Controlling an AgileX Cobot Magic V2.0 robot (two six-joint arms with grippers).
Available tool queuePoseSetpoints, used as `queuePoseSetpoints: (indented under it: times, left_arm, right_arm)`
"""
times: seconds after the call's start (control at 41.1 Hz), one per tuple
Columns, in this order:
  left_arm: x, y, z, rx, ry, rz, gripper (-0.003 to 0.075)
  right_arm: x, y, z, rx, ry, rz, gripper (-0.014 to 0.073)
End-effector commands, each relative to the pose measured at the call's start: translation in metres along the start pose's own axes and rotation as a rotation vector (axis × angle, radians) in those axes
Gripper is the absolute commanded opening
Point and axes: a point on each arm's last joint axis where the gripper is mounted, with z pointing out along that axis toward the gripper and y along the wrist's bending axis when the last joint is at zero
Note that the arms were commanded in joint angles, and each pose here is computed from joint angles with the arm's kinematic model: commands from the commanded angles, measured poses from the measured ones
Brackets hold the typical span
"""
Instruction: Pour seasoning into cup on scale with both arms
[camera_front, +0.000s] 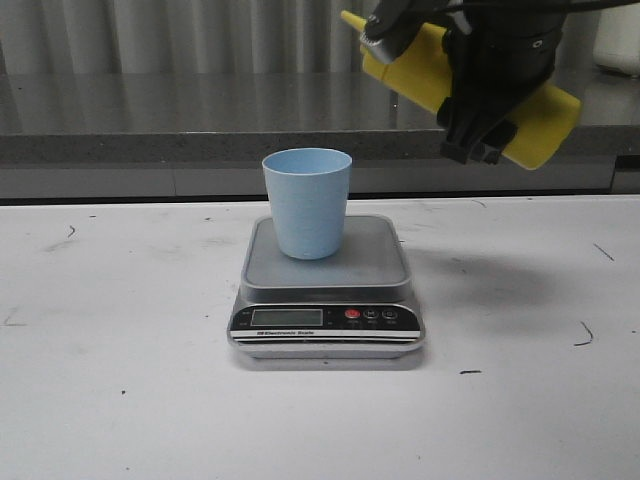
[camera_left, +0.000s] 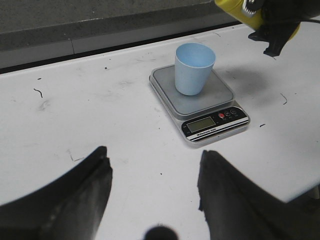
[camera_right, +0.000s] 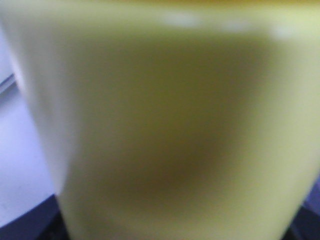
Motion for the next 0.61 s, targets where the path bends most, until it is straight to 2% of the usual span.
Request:
queuePoseSetpoints:
  times: [0.0, 0.292, 0.438, 0.584]
  left_arm:
    - [-0.012, -0.001, -0.004, 0.004, -0.085, -0.018, 0.0388]
    - [-0.012, -0.001, -0.004, 0.004, -0.085, -0.018, 0.0388]
    - [-0.012, -0.001, -0.004, 0.004, -0.085, -0.018, 0.0388]
    - [-0.012, -0.001, -0.004, 0.004, -0.085, -0.018, 0.0388]
  right_arm:
    - [0.001, -0.031, -0.035, 0.022, -0.132, 0.154, 0.034]
    - [0.059, -0.041, -0.062, -0.07, -0.374, 0.423, 0.034]
    - [0.092, -0.034, -0.059, -0.13, -0.484, 0.524, 0.034]
    - [0.119, -0.025, -0.047, -0.201, -0.629, 0.576, 0.034]
